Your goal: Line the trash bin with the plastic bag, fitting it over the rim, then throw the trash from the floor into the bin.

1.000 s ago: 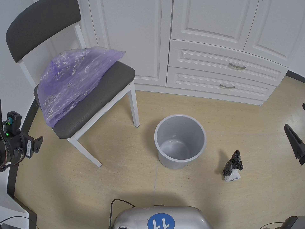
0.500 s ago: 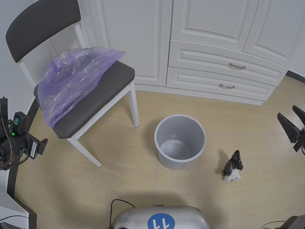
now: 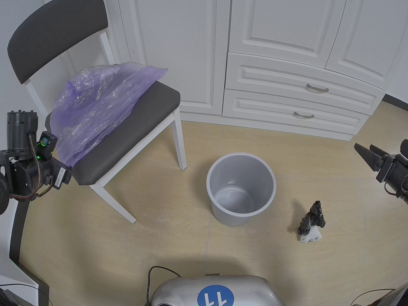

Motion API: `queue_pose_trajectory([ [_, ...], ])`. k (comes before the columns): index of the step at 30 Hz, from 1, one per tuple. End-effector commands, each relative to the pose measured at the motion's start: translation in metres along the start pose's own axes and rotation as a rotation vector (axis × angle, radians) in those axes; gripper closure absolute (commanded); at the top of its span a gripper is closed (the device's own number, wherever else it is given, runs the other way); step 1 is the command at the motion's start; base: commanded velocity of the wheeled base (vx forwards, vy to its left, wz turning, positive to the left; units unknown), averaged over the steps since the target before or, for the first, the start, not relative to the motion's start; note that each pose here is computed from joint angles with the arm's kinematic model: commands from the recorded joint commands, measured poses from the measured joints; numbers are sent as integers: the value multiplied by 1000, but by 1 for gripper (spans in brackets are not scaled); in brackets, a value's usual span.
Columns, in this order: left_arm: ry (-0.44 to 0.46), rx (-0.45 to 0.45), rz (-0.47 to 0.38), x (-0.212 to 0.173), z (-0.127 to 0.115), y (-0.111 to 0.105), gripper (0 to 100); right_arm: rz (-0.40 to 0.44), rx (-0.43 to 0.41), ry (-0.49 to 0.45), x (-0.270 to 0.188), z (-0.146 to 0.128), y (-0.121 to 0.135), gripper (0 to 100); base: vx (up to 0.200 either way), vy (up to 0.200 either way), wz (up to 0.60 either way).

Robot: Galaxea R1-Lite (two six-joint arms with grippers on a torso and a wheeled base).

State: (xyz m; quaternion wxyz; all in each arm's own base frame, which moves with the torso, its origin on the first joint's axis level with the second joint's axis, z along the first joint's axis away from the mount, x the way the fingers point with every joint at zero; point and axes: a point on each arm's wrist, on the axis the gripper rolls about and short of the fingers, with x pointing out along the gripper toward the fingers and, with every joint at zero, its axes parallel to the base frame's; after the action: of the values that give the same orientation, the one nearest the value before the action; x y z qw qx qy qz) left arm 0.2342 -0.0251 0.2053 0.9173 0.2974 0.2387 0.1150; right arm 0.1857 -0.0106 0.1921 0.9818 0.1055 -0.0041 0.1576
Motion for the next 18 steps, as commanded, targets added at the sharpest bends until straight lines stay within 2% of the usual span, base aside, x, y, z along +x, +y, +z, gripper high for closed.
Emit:
queue_pose_trajectory([
  [1, 43, 46, -12, 29, 3, -16, 0, -6, 63, 14, 11, -7, -8, 0, 0, 0, 0],
  [6, 47, 55, 12, 36, 10, -16, 0, -4, 71, 6, 12, -6, -8, 0, 0, 0, 0],
  [7, 51, 48, 48, 41, 17, -14, 0, -3, 72, 2, 13, -5, -8, 0, 0, 0, 0],
  [18, 58, 38, 81, 60, 28, -9, 0, 10, 87, -21, 11, 0, -5, 0, 0, 0, 0],
])
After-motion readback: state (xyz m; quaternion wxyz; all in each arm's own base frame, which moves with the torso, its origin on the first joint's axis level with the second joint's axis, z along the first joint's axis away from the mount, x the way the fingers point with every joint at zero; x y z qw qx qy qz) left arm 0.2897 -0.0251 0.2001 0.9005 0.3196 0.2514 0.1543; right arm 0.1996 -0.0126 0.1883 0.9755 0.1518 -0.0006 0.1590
